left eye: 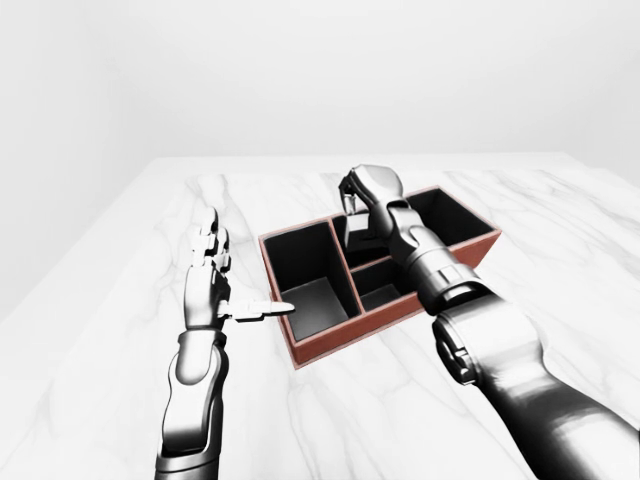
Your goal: Pick up the book and place it in the front compartment of the caddy.
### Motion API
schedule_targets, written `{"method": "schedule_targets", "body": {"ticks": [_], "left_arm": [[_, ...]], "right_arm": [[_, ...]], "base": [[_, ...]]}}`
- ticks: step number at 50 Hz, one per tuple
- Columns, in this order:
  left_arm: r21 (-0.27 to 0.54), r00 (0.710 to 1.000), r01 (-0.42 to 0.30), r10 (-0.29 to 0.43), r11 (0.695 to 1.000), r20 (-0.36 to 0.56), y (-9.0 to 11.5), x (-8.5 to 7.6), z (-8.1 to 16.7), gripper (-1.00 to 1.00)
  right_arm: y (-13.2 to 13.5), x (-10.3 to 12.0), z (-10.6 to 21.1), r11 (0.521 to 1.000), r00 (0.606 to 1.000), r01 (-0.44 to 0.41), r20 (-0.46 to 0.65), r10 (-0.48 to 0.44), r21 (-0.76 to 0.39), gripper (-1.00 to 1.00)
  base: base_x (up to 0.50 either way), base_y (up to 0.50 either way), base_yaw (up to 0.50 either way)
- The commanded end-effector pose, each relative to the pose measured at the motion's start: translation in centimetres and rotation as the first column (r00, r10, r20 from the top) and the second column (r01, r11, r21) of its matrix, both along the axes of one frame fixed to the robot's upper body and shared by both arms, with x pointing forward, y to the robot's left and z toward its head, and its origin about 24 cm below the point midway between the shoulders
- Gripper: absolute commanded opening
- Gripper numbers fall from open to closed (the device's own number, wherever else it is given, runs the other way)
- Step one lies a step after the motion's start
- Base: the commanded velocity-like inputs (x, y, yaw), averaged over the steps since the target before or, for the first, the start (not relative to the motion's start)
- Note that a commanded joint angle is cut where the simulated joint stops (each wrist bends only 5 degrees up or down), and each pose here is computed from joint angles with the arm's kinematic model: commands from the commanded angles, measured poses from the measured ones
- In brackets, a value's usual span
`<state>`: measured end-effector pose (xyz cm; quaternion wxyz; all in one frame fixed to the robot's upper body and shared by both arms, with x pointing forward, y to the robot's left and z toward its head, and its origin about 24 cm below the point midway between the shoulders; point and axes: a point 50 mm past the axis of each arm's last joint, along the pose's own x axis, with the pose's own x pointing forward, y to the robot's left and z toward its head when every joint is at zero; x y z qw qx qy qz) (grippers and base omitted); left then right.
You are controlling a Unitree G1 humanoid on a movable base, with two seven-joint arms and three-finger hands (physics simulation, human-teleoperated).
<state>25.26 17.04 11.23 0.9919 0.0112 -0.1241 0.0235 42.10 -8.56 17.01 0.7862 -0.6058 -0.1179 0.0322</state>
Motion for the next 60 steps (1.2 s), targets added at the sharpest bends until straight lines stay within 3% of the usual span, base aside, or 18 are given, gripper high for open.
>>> {"method": "schedule_targets", "body": {"ticks": [1, 60], "left_arm": [[-0.001, 1.0, -0.001, 0.001, 1.0, -0.002, 0.0, 0.0, 0.0, 1.0], [-0.002, 1.0, -0.002, 0.002, 1.0, -0.001, 0.0, 0.0, 0.0, 1.0]], "right_arm": [[0.3, 0.0, 0.8, 1.0, 0.999, -0.003, 0.053, 0.003, -0.01, -1.0], [0.5, -0.2, -0.3, 0.999, 0.998, -0.003, 0.064, 0.006, -0.05, -1.0]], "base": [[0.0, 0.0, 0.0], [0.0, 0.0, 0.0]]}}
